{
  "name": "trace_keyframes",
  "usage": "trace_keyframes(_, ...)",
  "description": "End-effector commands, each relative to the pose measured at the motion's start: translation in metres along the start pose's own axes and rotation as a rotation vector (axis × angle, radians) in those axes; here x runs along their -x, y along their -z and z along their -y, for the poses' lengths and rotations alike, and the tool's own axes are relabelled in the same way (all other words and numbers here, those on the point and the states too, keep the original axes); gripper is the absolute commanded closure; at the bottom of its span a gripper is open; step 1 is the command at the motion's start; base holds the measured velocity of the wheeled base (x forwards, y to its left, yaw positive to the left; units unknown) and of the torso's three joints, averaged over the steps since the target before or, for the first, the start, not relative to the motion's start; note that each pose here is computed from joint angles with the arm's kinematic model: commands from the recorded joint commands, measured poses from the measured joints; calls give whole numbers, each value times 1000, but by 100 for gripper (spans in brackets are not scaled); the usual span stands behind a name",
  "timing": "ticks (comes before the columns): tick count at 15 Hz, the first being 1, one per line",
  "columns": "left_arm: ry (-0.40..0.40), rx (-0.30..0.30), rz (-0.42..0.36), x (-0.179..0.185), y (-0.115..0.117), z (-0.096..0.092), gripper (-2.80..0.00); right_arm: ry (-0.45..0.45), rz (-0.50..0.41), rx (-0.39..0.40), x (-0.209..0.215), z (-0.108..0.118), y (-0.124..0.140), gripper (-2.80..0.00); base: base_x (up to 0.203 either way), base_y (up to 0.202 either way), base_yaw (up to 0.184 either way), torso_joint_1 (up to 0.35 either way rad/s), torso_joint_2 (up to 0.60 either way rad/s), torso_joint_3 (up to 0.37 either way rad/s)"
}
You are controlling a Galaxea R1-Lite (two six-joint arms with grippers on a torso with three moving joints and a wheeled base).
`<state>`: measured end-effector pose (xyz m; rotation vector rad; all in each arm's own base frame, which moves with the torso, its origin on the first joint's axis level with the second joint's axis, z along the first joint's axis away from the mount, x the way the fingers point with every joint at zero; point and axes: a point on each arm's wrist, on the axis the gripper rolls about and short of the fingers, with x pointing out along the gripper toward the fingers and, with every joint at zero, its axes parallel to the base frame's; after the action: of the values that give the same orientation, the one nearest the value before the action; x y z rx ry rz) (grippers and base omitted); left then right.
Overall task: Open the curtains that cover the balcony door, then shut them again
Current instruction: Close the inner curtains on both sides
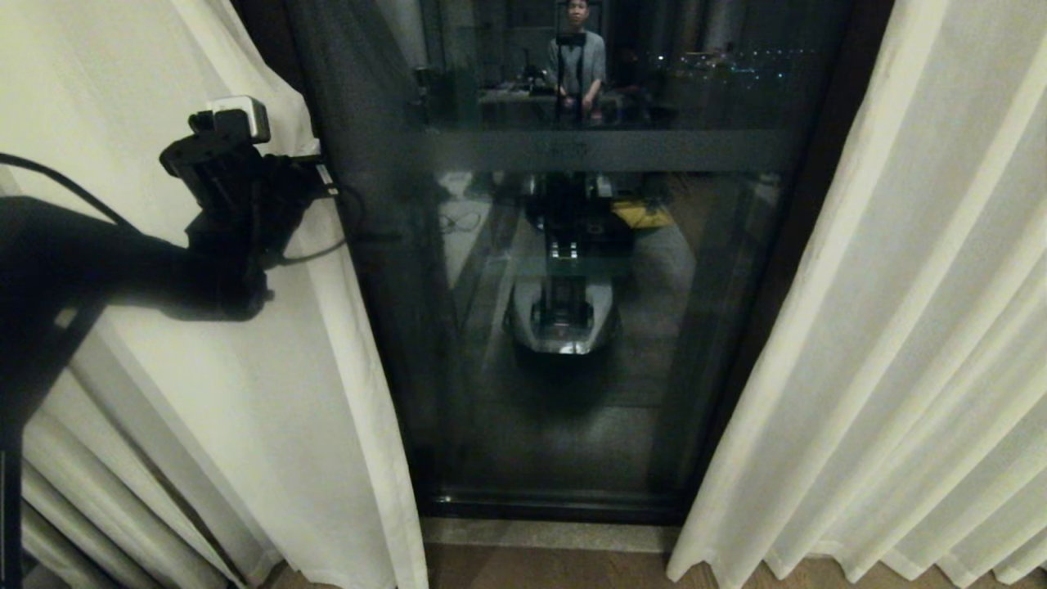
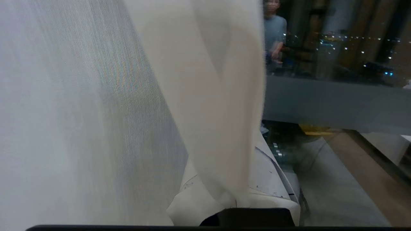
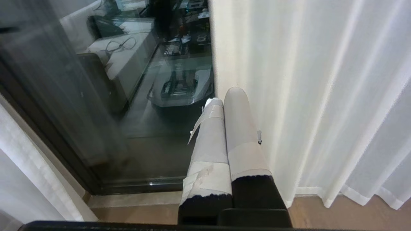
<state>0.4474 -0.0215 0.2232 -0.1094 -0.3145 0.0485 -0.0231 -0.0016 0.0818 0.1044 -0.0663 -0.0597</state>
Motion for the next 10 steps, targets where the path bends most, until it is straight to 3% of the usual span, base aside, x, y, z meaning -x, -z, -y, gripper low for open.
trace_keyframes(1, 7, 4, 5, 0, 0, 3, 0, 0, 0, 0, 0, 0, 0, 0, 0, -189, 6, 2, 2, 3)
trace_keyframes(10, 14, 6, 1, 1, 2, 7, 0, 0, 0, 0, 0, 0, 0, 0, 0, -185, 3, 0, 1, 1)
